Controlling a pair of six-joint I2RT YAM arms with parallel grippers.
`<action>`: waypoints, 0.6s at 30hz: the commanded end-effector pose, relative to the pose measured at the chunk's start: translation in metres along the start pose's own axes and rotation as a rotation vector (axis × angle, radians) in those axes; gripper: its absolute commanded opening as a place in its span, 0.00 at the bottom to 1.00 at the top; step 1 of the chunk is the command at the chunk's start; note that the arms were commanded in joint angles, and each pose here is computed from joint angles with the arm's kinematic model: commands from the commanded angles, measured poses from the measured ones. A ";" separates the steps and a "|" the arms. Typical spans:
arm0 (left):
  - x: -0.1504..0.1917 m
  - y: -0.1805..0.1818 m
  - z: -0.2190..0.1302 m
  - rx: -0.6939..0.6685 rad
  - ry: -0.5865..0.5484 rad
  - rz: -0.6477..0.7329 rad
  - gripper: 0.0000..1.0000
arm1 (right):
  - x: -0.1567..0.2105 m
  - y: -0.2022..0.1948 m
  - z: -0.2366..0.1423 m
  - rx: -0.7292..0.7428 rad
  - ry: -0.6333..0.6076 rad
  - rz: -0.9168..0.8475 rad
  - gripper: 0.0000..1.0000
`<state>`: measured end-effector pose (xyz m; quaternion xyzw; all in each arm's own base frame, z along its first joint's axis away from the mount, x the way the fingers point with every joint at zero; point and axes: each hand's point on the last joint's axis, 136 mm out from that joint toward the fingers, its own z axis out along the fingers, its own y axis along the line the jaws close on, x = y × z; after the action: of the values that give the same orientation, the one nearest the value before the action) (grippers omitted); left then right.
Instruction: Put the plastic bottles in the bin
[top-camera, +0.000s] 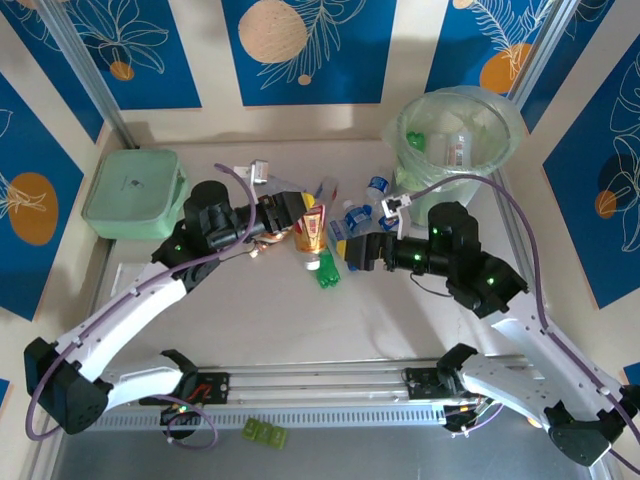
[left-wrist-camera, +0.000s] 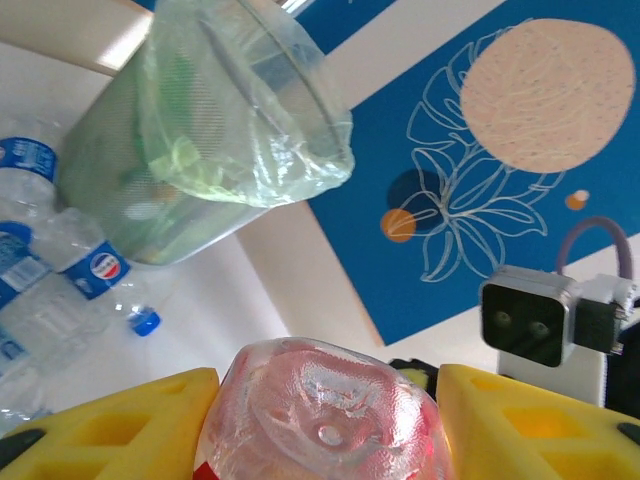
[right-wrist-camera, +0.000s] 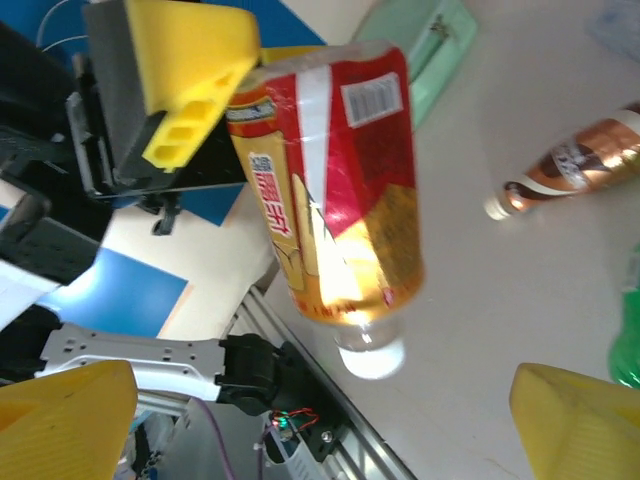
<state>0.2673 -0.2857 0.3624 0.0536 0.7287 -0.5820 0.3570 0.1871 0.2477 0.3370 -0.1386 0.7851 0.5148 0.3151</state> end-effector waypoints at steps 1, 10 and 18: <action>-0.009 -0.029 -0.004 0.145 -0.018 -0.038 0.55 | -0.004 0.014 0.010 -0.089 0.017 -0.067 0.97; -0.008 -0.042 0.000 0.265 -0.001 -0.134 0.54 | -0.017 0.011 0.033 -0.132 0.028 -0.050 0.88; 0.001 -0.031 0.011 0.310 0.036 -0.226 0.52 | -0.019 0.020 0.038 -0.221 0.020 -0.032 0.63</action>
<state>0.2603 -0.3034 0.3797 0.0286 0.6608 -0.6963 0.2788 0.2097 0.2819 0.3400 -0.1705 0.7521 0.5632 0.2968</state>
